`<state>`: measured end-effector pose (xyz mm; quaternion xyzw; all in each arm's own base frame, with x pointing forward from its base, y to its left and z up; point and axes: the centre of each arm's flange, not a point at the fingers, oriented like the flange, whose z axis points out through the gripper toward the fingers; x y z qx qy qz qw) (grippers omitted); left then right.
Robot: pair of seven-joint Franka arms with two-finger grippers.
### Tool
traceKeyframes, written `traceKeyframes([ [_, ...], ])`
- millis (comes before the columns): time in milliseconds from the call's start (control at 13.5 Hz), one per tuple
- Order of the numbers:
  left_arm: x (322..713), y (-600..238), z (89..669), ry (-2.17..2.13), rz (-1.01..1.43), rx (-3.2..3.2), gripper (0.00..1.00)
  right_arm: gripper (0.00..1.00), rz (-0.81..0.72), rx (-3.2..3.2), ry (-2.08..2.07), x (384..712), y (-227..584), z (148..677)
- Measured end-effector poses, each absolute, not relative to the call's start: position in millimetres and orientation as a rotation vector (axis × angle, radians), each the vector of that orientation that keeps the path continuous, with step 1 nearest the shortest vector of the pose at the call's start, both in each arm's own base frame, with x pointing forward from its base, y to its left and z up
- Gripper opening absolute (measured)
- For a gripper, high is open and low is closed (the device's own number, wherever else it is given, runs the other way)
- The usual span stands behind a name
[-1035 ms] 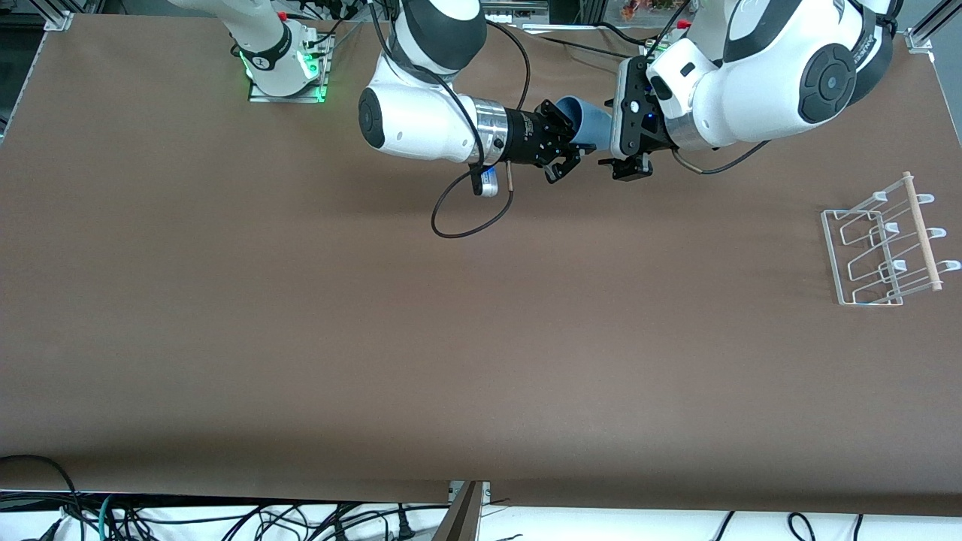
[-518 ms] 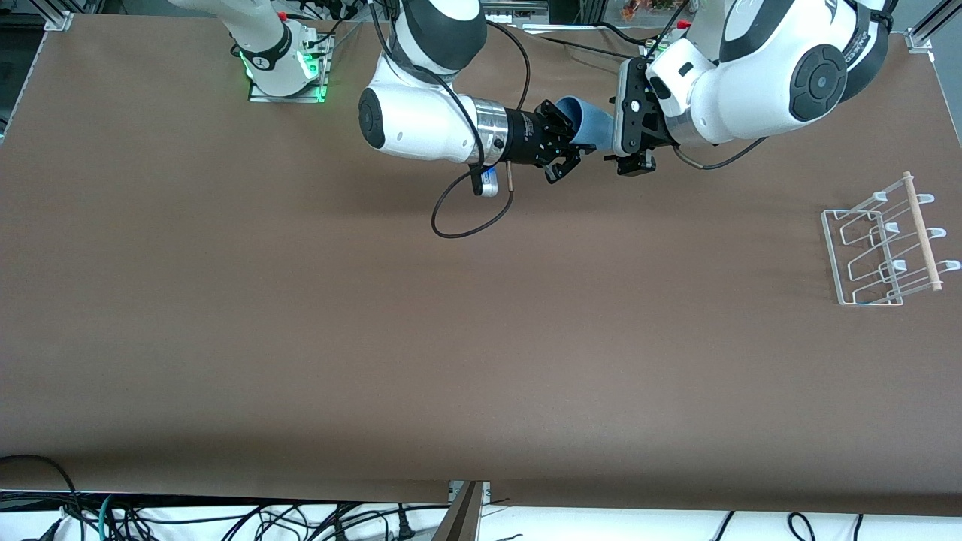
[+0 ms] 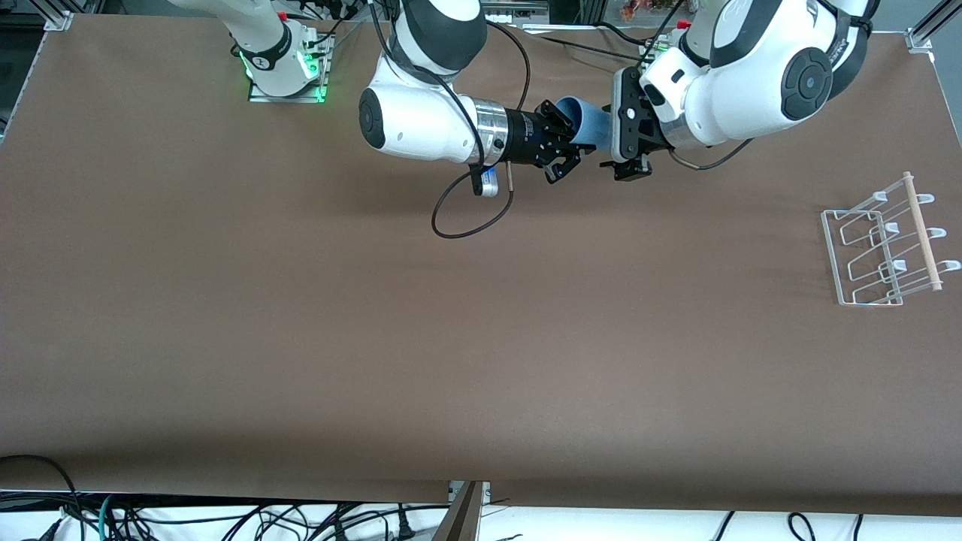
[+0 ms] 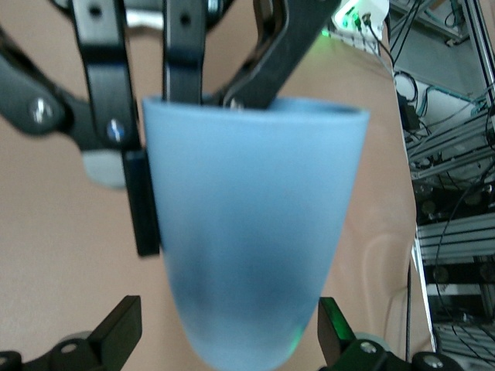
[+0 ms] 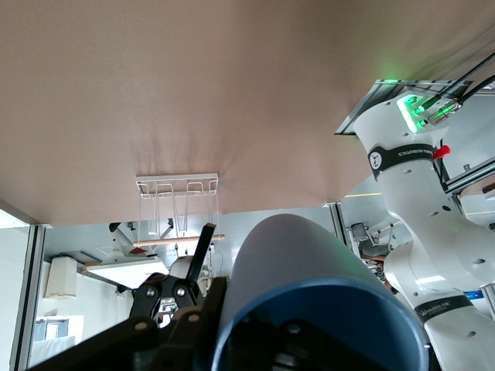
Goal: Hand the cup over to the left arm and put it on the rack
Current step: 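Close the left gripper around the cup rim beside the right gripper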
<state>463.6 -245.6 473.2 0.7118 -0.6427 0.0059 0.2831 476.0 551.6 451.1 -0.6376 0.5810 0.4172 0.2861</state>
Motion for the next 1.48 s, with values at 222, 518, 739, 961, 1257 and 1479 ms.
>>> traceKeyframes([
  [222, 464.5, -248.2, 475.1, -1.718, 0.041, 1.910, 1.00, 0.05, 1.114, -1.704, 1.554, 476.3, 551.4, 450.9],
  [518, 463.2, -249.9, 476.5, -1.725, 0.045, 1.909, 0.85, 0.05, 1.106, -1.704, 1.559, 478.8, 549.5, 448.2],
  [739, 462.2, -249.8, 477.5, -1.727, 0.047, 1.910, 0.70, 0.05, 1.104, -1.705, 1.562, 480.4, 548.2, 446.3],
  [961, 462.2, -249.7, 477.4, -1.727, 0.047, 1.910, 0.70, 0.05, 1.104, -1.705, 1.562, 480.4, 548.3, 446.3],
  [1257, 462.3, -249.6, 477.4, -1.727, 0.047, 1.910, 0.70, 0.05, 1.104, -1.705, 1.563, 480.4, 548.3, 446.3],
  [1479, 463.1, -248.9, 477.4, -1.726, 0.051, 1.913, 0.70, 0.20, 1.104, -1.704, 1.562, 480.9, 548.0, 447.0],
])
